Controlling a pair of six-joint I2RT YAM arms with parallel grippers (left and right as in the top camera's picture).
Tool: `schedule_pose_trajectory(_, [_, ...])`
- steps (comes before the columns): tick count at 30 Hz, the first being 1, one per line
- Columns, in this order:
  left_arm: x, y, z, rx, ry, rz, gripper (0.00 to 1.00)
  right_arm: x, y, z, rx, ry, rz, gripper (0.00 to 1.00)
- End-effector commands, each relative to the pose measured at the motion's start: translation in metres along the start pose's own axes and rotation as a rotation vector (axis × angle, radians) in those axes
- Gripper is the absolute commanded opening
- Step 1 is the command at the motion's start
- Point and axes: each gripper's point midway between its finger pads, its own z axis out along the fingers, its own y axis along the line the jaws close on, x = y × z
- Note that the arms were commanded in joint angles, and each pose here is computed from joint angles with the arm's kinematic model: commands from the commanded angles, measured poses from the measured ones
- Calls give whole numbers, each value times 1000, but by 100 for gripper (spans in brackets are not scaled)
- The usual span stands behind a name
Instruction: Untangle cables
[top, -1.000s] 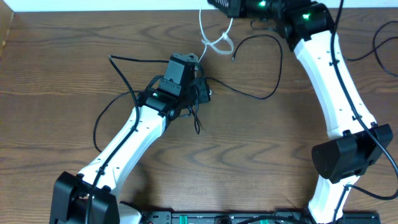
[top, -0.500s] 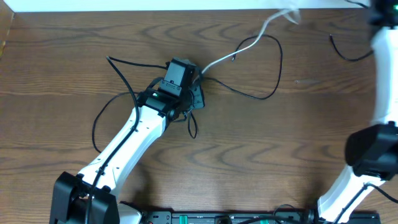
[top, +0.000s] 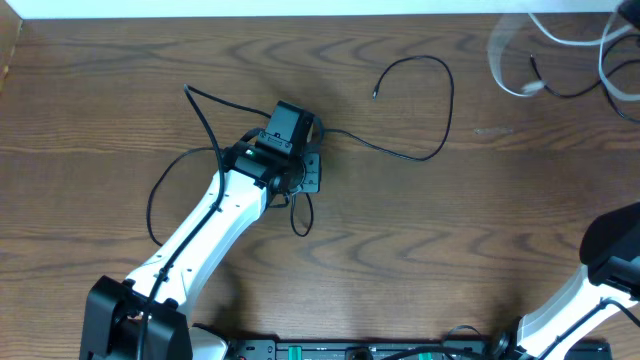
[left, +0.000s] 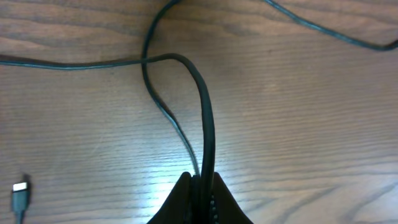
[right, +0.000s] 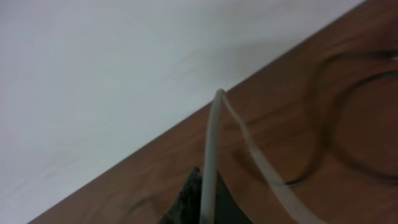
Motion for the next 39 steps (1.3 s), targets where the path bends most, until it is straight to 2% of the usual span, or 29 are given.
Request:
schedule_pose_trajectory(1, [-2,8,-5,-46,-13,78,8,-23,-43,-10,172,-81,-68,1])
schedule_pose_trajectory(13, [1,16,-6,-89,-4,82,7,-54,-102,-27,327,-157,-165,1])
schedule_pose_trajectory(19, [1,16,-6,-89,-4,82,7,-49,-127,-16,363,-132,-165,1])
schedule_pose_trajectory(20, [1,16,-6,-89,-4,82,7,-47,-129,-14,366,-124,-163,9])
schedule_pose_trajectory(22, [1,16,-6,-88,-6,82,8,-41,-131,-9,361,-102,-161,61])
schedule_pose_trajectory(24, [0,15,-6,-84,-8,82,7,-36,-128,-6,343,-79,-173,89])
schedule_pose_trajectory(25, [-1,14,-6,-80,-10,82,8,-35,-128,-6,339,-73,-177,98])
schedule_pose_trajectory(30, [-5,12,-6,-73,-28,82,7,-25,-125,-4,327,-32,-179,99])
schedule_pose_trajectory(33, [-13,4,-6,-31,-58,83,7,-9,-108,0,223,36,-220,99])
schedule_pose_trajectory(39, [-56,-53,-24,244,-213,115,8,24,-55,-1,-36,157,-285,99])
